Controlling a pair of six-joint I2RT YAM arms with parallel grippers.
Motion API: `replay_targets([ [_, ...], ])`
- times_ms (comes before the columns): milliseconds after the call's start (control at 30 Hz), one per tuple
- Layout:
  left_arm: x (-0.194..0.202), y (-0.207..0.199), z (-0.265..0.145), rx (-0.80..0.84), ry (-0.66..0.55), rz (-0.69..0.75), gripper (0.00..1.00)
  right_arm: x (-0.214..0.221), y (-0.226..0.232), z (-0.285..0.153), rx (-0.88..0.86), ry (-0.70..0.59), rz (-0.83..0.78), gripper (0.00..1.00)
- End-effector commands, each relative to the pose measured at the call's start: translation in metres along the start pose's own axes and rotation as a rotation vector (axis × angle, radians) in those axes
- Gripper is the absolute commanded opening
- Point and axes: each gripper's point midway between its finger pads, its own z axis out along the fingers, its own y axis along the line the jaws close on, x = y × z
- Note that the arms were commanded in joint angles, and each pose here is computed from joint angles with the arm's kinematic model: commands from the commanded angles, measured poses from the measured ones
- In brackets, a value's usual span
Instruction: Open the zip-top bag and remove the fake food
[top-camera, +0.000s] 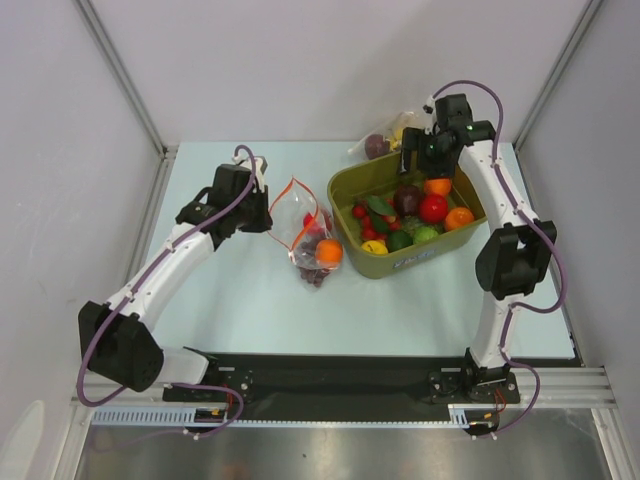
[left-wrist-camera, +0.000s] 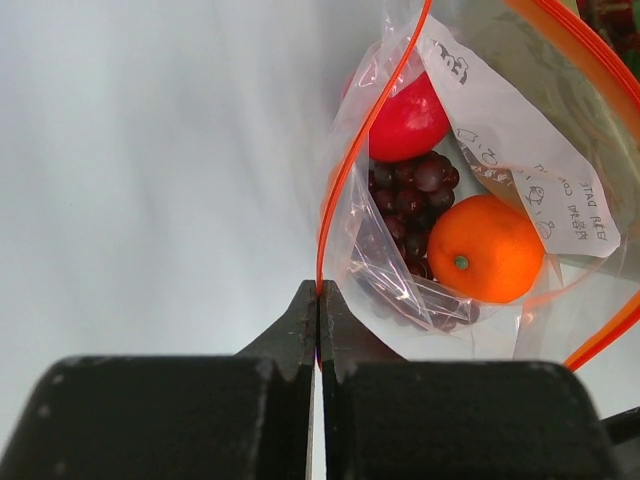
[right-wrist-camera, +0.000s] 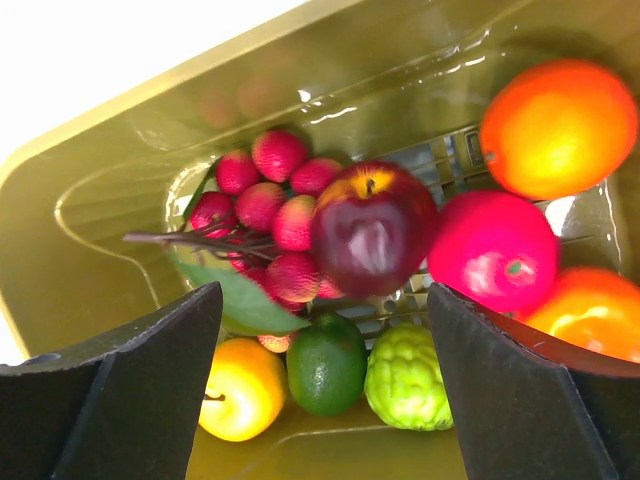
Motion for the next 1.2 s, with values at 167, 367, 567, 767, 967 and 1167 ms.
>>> replay_targets([
  [167,-0.022,-0.002,-0.013,0.012,-0.074,0.021,0.00,-0.017,0.000,-0.014,0.012,-0.057,-0.027,0.90],
  [367,-0.024,-0.003,-0.013,0.013,-0.074,0.027,0.00,-0.023,0.003,-0.024,0.010,-0.075,-0.036,0.89],
  [567,-0.033,-0.004,-0.021,0.013,-0.094,0.038,0.00,-0.036,0.019,-0.041,-0.045,-0.120,-0.033,0.89],
  [767,-0.038,-0.006,-0.029,0.020,-0.109,0.036,0.00,-0.043,0.068,-0.057,-0.122,-0.147,-0.102,0.89],
  [967,-0.043,-0.008,-0.037,0.025,-0.133,0.032,0.00,-0.035,0.170,-0.079,-0.343,-0.174,-0.187,0.88],
  [1167,-0.039,-0.008,-0.040,0.027,-0.132,0.020,0.00,0.005,0.272,-0.102,-0.632,-0.114,-0.251,0.88],
])
